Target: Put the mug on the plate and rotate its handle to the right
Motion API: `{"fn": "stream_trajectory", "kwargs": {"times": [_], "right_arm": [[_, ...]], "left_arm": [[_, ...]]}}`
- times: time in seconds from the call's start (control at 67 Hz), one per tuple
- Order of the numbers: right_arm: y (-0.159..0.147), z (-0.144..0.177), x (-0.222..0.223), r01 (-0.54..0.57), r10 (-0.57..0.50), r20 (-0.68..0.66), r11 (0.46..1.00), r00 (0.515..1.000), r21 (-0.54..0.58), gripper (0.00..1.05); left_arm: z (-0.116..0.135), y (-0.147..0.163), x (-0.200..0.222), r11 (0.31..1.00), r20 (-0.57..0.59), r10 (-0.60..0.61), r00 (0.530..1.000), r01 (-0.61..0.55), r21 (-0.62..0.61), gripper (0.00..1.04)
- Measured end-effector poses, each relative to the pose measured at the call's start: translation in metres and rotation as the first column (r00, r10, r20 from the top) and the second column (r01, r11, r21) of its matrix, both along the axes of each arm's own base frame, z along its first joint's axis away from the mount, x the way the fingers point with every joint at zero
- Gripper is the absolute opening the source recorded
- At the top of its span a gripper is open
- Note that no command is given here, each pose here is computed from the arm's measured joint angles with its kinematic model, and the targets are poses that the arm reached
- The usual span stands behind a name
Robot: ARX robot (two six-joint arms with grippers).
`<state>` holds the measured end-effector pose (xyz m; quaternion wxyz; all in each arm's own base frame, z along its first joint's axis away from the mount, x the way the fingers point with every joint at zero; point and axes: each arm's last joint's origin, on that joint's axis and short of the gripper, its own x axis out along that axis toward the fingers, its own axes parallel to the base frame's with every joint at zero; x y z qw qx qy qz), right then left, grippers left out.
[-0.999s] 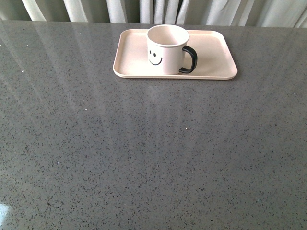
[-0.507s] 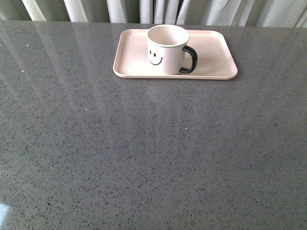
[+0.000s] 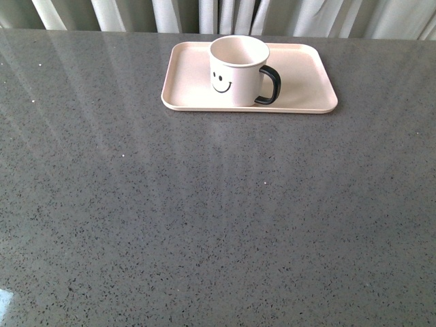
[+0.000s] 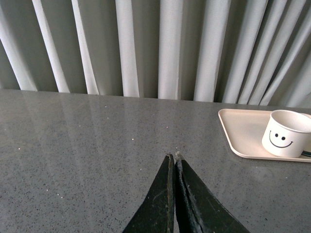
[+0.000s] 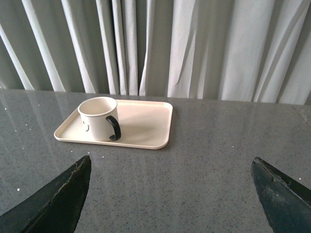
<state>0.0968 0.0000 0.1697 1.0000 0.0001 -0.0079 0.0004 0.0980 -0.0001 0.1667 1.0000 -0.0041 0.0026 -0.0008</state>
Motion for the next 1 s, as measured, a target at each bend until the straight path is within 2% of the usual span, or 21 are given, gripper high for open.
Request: {"fn": "stream_trajectory", "kwargs": {"times": [0.134, 0.373, 0.403, 0.433, 0.477, 0.507, 0.567, 0.612, 0.671, 0.82, 0.91, 0.999], "right_arm": [[0.000, 0.000, 0.000, 0.000, 0.000, 0.000, 1.000, 1.000, 0.000, 0.96], [0.000, 0.000, 0.000, 0.000, 0.000, -0.001, 1.000, 1.000, 0.000, 0.96], [0.000, -0.001, 0.001, -0.024, 0.025, -0.074, 1.000, 0.997, 0.013, 0.96], [-0.001, -0.001, 0.001, -0.055, 0.060, -0.207, 0.998, 0.976, 0.030, 0.96], [-0.005, 0.003, 0.007, -0.051, 0.074, -0.420, 0.997, 0.905, 0.066, 0.96], [-0.009, 0.007, 0.015, -0.045, 0.075, -0.486, 0.996, 0.871, 0.074, 0.96], [-0.016, 0.014, 0.032, -0.040, 0.072, -0.527, 0.997, 0.847, 0.072, 0.96], [-0.021, 0.023, 0.048, -0.046, 0.059, -0.524, 0.998, 0.850, 0.039, 0.96], [-0.027, 0.035, 0.086, -0.109, 0.074, -0.496, 0.993, 0.865, -0.042, 0.96], [-0.026, 0.039, 0.160, -0.218, 0.111, -0.496, 0.963, 0.861, -0.162, 0.96], [-0.015, 0.030, 0.201, -0.300, 0.147, -0.525, 0.929, 0.838, -0.218, 0.96], [0.000, 0.022, 0.231, -0.378, 0.205, -0.547, 0.899, 0.812, -0.223, 0.96]], "left_arm": [[0.000, 0.000, 0.000, 1.000, 0.002, 0.000, 1.000, 0.000, -0.001, 0.03], [0.000, 0.000, 0.000, 1.000, 0.003, 0.000, 1.000, 0.000, 0.000, 0.46], [0.000, 0.000, 0.000, 1.000, 0.003, 0.000, 1.000, 0.000, 0.000, 0.51], [0.000, 0.000, 0.000, 1.000, 0.002, 0.001, 1.000, -0.001, 0.000, 0.57], [0.000, 0.000, 0.000, 1.000, 0.003, 0.000, 1.000, 0.000, 0.000, 0.63], [0.000, 0.000, 0.000, 1.000, 0.003, -0.001, 1.000, 0.001, 0.000, 0.68], [0.000, 0.000, 0.000, 1.000, 0.003, 0.000, 1.000, 0.000, 0.000, 0.79], [0.000, 0.000, 0.000, 1.000, 0.003, 0.000, 1.000, 0.000, 0.000, 0.86], [0.000, 0.000, 0.000, 1.000, 0.003, 0.000, 1.000, 0.000, 0.002, 0.97], [0.000, 0.000, 0.000, 1.000, 0.003, 0.000, 1.000, 0.000, 0.002, 0.95], [0.000, 0.000, 0.000, 1.000, 0.003, 0.000, 1.000, 0.000, 0.002, 0.95], [0.000, 0.000, 0.000, 1.000, 0.003, 0.000, 1.000, 0.000, 0.003, 0.96]]}}
